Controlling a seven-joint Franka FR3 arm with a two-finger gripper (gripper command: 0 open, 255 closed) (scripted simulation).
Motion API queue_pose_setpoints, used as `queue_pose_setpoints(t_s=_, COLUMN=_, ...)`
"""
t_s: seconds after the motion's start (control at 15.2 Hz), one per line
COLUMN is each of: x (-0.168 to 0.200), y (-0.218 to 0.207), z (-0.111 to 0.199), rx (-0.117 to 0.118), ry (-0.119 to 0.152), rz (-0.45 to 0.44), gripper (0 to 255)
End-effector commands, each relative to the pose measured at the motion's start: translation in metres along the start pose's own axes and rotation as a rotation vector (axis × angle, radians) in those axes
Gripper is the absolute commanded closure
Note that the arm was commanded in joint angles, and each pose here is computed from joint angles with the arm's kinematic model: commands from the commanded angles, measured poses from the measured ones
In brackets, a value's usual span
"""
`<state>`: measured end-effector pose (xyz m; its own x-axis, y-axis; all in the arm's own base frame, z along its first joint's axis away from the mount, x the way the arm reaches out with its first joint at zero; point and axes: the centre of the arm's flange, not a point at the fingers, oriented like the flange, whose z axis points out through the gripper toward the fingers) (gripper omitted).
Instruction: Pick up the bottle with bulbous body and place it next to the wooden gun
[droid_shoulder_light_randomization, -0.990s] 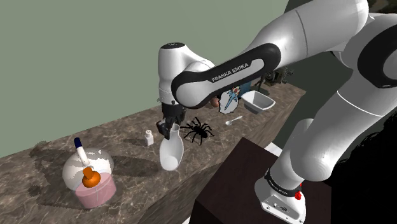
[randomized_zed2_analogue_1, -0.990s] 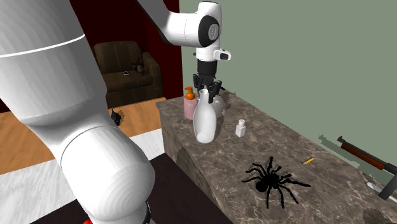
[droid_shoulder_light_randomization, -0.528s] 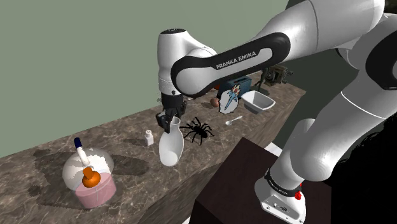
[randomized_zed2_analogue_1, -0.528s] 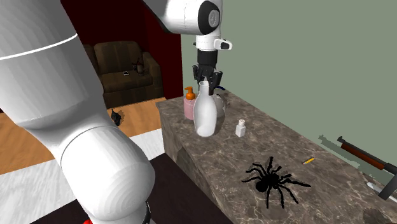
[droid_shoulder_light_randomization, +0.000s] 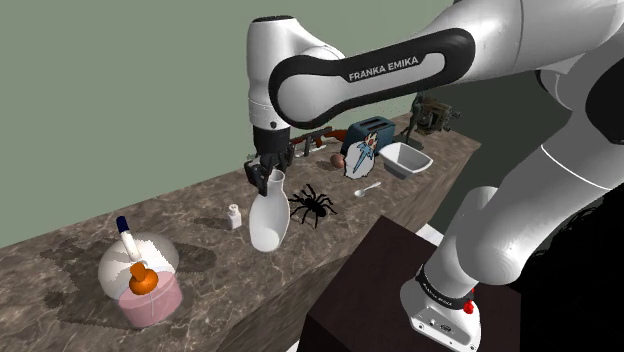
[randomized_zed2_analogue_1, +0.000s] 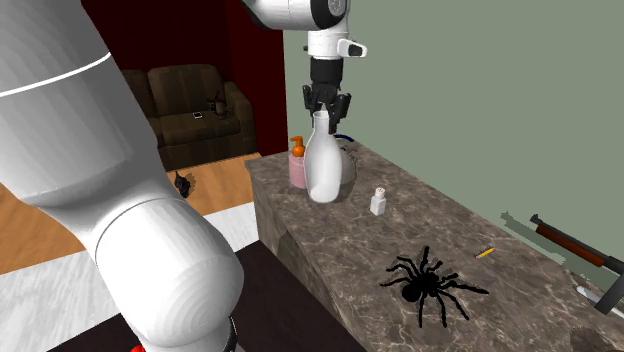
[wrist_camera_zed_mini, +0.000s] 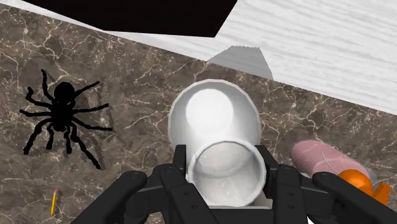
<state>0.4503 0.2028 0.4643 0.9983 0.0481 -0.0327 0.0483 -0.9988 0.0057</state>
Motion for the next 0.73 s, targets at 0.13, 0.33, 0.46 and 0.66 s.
queue_pose_setpoints(t_s=0.13, x=-0.001, y=0.000, z=-0.021, rx=0.000, ry=0.000, rz=0.000, gripper=255)
queue_pose_setpoints(t_s=0.33, x=-0.002, y=0.000, z=-0.037, rx=0.000, ry=0.000, rz=0.000, gripper=255)
queue_pose_setpoints(t_s=0.46, x=-0.002, y=0.000, z=-0.047, rx=0.000, ry=0.000, rz=0.000, gripper=255)
queue_pose_setpoints(t_s=0.66, x=-0.003, y=0.000, z=-0.063, rx=0.000, ry=0.000, rz=0.000, gripper=255)
